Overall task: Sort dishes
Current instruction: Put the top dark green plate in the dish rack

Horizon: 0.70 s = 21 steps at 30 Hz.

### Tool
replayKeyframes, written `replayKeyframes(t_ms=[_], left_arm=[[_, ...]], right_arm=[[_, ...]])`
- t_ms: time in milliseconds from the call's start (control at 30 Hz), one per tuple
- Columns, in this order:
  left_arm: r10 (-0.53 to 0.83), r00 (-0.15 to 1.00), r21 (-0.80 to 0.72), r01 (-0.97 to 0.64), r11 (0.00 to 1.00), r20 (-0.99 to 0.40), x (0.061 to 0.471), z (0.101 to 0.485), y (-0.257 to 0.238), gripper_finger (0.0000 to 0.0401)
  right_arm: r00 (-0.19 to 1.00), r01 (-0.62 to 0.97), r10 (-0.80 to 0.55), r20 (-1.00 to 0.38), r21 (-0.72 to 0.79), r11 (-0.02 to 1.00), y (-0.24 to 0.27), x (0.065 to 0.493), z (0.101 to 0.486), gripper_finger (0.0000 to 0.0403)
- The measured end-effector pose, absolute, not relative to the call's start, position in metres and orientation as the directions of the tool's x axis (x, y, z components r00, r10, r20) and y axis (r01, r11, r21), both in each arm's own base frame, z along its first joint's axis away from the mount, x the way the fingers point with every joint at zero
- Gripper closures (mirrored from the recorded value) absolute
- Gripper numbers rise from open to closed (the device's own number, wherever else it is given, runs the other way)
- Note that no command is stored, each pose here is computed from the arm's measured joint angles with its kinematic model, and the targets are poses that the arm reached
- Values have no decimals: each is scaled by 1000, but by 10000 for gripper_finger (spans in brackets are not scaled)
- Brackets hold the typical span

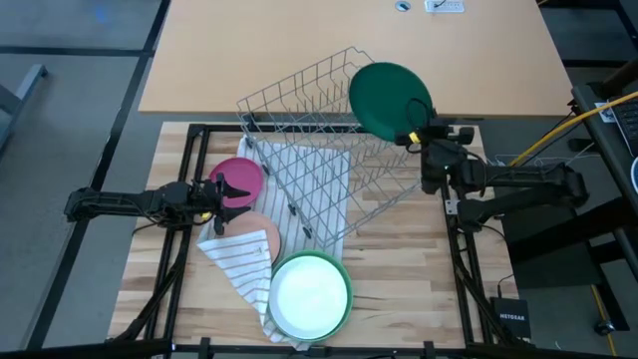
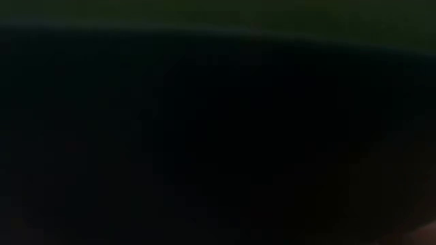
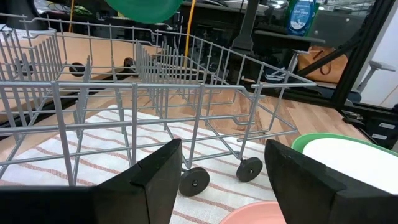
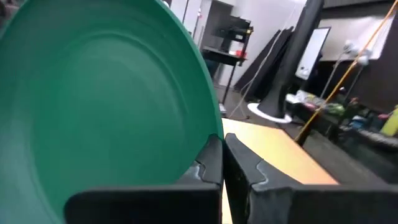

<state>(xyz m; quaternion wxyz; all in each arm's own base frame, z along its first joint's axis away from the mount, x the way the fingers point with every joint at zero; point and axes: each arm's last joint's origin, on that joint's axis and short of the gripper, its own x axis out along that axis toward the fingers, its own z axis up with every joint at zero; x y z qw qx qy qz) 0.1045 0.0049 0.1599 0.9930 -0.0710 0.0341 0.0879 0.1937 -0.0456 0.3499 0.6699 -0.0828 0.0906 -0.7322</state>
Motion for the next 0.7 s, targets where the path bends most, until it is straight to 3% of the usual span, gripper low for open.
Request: replayKeyframes(t_ms=[700], left_arm=[[170,982,-135,-180,974,-80,105,160,5,182]], right_arm=[[-238,684,-971,0,-710,-168,-75,185,350,402]])
